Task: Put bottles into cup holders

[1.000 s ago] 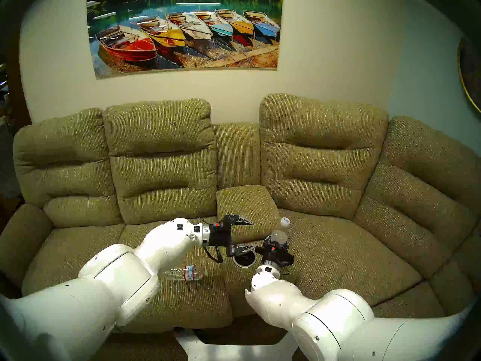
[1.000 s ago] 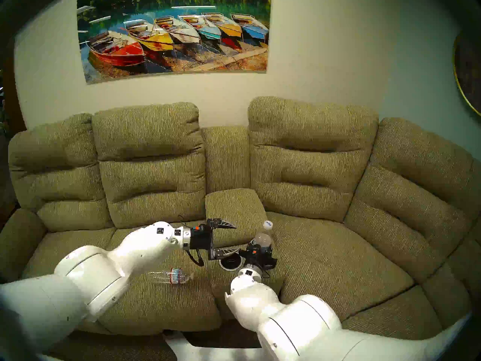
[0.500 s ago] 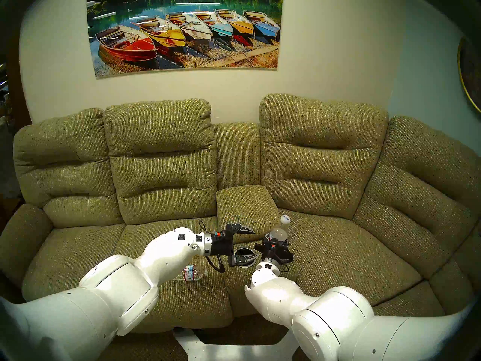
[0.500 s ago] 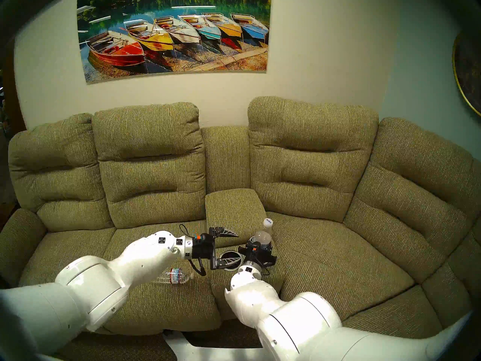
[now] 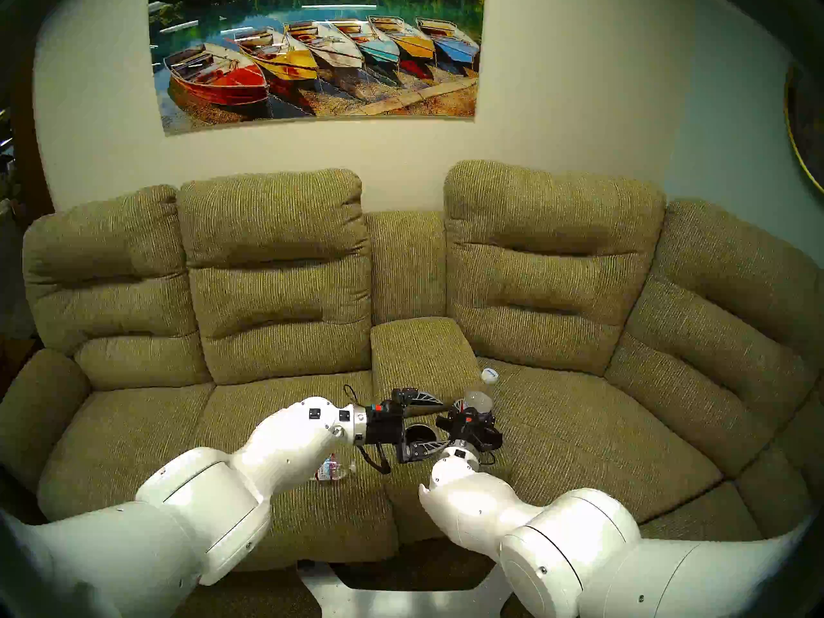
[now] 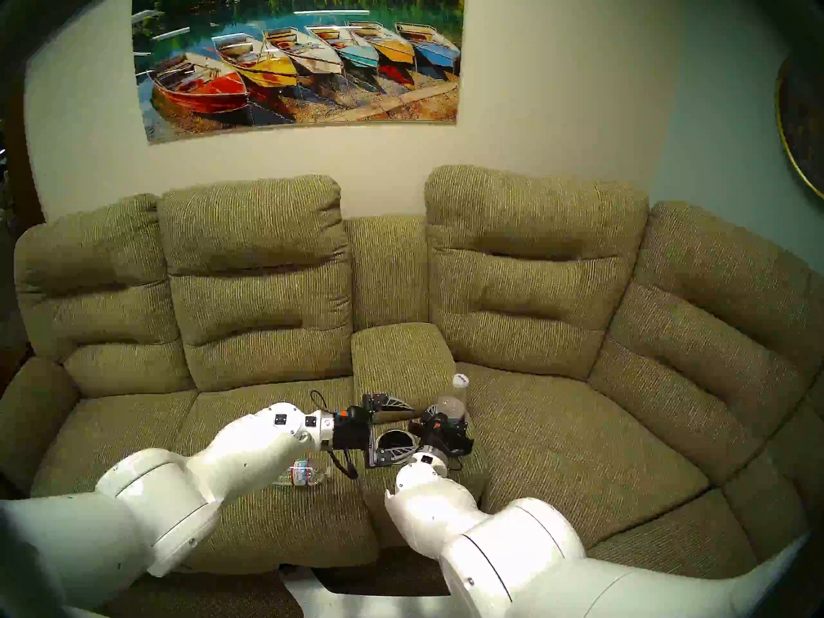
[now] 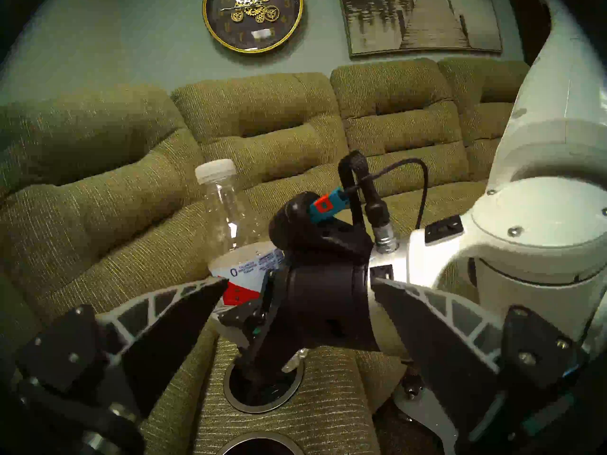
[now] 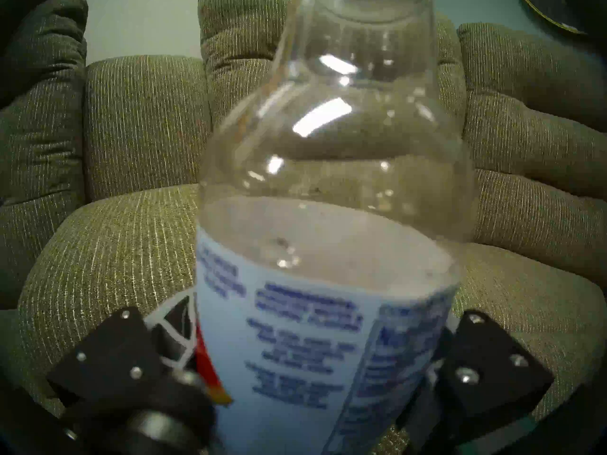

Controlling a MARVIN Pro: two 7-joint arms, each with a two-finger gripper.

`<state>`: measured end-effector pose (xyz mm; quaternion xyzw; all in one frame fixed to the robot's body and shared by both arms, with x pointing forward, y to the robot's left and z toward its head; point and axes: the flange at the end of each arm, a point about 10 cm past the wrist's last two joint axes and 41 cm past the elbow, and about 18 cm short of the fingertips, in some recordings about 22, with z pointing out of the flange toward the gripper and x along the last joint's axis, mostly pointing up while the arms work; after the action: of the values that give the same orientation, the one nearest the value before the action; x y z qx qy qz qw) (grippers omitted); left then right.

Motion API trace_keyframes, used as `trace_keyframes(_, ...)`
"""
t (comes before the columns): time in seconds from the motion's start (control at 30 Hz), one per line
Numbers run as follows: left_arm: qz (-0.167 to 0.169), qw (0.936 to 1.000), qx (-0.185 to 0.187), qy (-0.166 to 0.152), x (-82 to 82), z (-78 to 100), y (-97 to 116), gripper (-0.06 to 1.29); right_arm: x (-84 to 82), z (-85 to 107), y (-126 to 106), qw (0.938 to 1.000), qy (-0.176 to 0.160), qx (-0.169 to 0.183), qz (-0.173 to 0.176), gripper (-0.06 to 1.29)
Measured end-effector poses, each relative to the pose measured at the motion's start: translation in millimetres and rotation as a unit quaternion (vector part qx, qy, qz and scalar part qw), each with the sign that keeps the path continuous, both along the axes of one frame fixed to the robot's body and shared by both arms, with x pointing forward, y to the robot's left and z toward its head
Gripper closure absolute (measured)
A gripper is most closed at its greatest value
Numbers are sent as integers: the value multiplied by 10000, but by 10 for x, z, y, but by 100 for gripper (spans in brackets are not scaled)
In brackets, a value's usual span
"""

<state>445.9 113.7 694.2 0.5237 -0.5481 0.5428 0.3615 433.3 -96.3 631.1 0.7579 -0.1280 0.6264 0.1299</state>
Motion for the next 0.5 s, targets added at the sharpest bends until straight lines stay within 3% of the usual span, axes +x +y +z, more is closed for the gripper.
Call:
trace_keyframes(0.27,2,10000,-47,-61,-6,20,10,-2,37,16,-1,10000,45,70,-8,43)
trace_keyframes(0.5,10,9999,-70,-118,-1,45,43,-2,71,35,0,9999,61,118,-2,18)
